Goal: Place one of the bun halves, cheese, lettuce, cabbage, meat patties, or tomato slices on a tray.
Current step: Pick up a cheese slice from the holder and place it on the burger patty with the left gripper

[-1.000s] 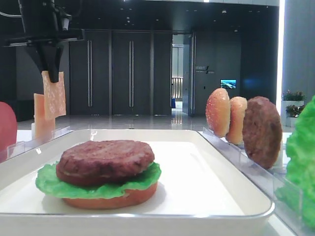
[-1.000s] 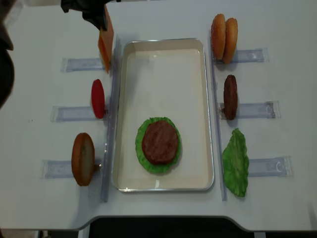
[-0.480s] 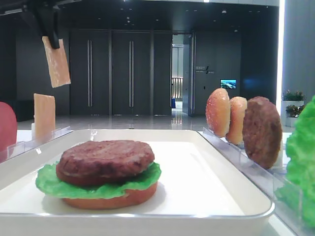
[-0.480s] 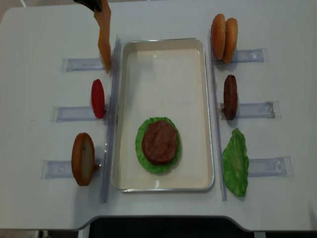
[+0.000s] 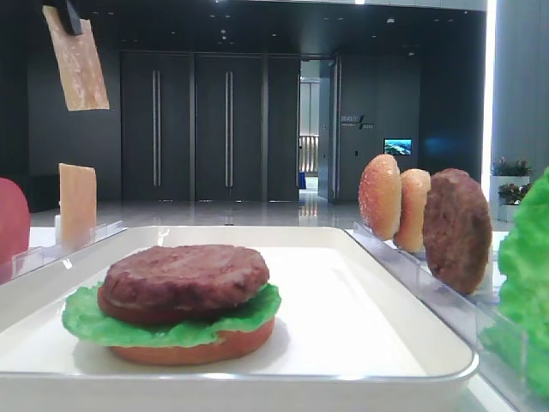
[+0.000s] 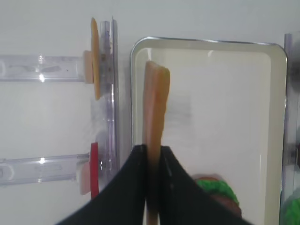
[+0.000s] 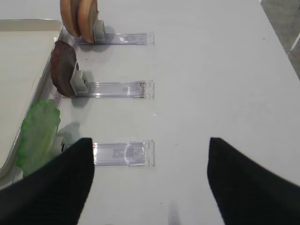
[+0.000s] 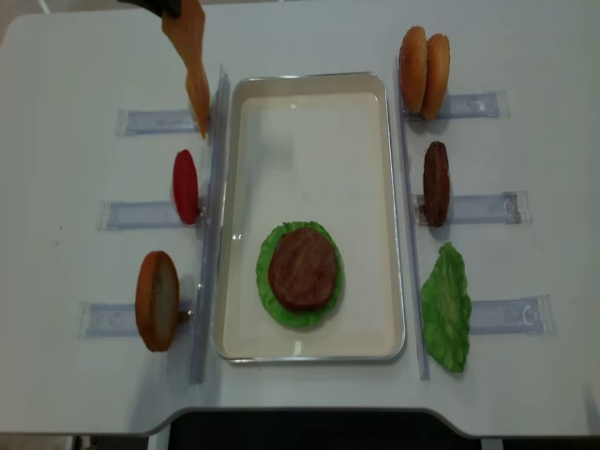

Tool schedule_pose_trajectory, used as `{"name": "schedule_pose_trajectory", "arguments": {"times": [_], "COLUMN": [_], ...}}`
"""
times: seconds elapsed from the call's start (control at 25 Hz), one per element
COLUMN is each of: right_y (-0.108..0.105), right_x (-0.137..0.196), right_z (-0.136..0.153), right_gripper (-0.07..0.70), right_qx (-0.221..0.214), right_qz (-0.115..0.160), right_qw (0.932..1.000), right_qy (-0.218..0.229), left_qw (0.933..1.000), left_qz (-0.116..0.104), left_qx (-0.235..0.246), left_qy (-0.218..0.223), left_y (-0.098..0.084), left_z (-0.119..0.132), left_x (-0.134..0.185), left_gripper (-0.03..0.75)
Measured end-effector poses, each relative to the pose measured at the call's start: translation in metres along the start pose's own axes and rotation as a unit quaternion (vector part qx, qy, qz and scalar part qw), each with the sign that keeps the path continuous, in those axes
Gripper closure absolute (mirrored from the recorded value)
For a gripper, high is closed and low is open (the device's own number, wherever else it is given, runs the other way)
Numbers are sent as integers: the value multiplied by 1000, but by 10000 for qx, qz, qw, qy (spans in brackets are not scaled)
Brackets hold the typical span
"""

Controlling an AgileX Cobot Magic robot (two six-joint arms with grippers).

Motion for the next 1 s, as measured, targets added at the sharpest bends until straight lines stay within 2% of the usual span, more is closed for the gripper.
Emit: {"name": "schedule_pose_trajectory", "arguments": {"times": [0.16, 0.52, 0.76, 1.0], "right_y": [0, 0, 0, 0], "right_x": [0, 0, 0, 0], "right_z": [0, 0, 0, 0], "right_gripper": [145, 145, 145, 145], "right_qx": [0, 0, 0, 0], "right_qz": [0, 0, 0, 0], "right_qw": [10000, 10000, 10000, 10000], "right_qy": [0, 0, 0, 0], "left_qw": [9999, 9956, 9896, 9829], "left_qz": [32, 134, 214, 479], "left_qx": [109, 862, 1176, 1165], "left_qy": [88, 344, 801, 1342], "left_y": [-1, -24, -31, -44], "left_z": [-9, -19, -3, 17], "left_x": [16, 43, 69, 105], "left_gripper": [683, 683, 683, 683]}}
Point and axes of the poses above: a point on each arm's last joint axis where the gripper is mounted, z pointing out along that axis toward the gripper, y along the wrist's bending axis when the last joint is at zero, x = y × z, the point moved 9 cm from there along z, pointing out along that axis toward the gripper
